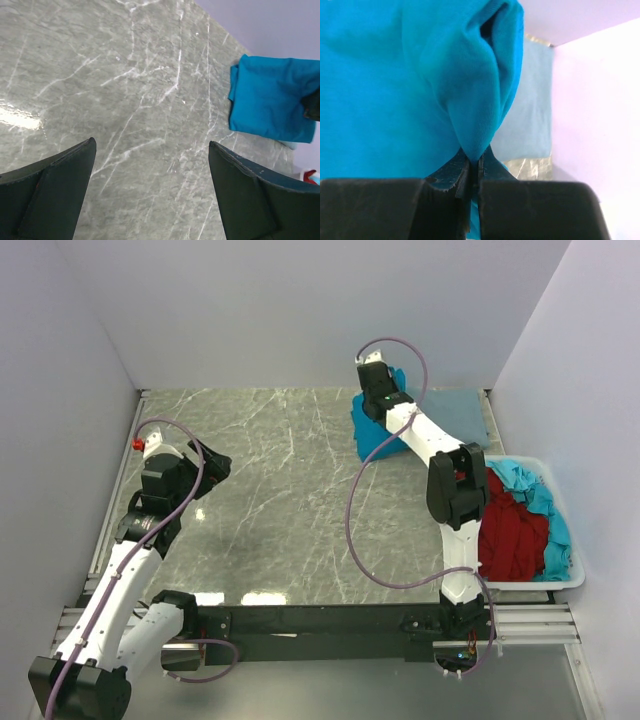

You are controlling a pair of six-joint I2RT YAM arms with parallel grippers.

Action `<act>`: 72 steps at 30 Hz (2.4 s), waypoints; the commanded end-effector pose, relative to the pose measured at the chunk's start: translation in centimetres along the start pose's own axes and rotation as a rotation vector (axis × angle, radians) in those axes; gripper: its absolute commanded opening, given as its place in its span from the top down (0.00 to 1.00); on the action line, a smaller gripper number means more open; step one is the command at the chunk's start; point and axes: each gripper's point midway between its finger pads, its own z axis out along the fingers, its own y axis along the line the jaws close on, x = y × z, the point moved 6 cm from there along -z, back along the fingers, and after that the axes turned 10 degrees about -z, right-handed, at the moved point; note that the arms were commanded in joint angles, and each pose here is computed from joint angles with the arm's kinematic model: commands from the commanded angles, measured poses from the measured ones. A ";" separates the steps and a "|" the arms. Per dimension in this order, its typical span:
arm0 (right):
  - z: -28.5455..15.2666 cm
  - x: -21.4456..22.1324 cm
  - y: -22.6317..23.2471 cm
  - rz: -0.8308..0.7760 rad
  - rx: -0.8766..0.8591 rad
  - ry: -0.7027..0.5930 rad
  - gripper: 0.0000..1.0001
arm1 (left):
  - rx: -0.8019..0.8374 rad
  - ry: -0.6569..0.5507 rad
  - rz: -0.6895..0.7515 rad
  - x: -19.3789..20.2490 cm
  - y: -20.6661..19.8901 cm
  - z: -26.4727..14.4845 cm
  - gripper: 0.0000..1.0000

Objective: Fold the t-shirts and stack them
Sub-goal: Neatly place the folded tshirt to the corner

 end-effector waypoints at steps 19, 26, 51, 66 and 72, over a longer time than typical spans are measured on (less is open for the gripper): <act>-2.3 -4.5 -10.9 0.216 0.153 -0.117 1.00 | 0.034 -0.076 0.024 -2.0 -1.6 -0.7 0.01; -3.4 -4.8 -12.3 0.252 0.144 -0.132 1.00 | 0.037 -0.077 0.021 -2.1 -1.7 -0.8 0.01; -2.7 -3.6 -14.4 0.304 0.093 -0.136 1.00 | 0.036 -0.072 0.015 -2.2 -2.1 -0.1 0.00; 3.9 -1.0 -11.8 0.280 0.040 -0.050 1.00 | -0.020 -0.031 0.029 -1.4 -1.3 1.9 0.01; 6.2 0.1 -11.2 0.271 0.062 -0.015 1.00 | -0.042 -0.015 0.036 -1.1 -1.0 2.8 0.01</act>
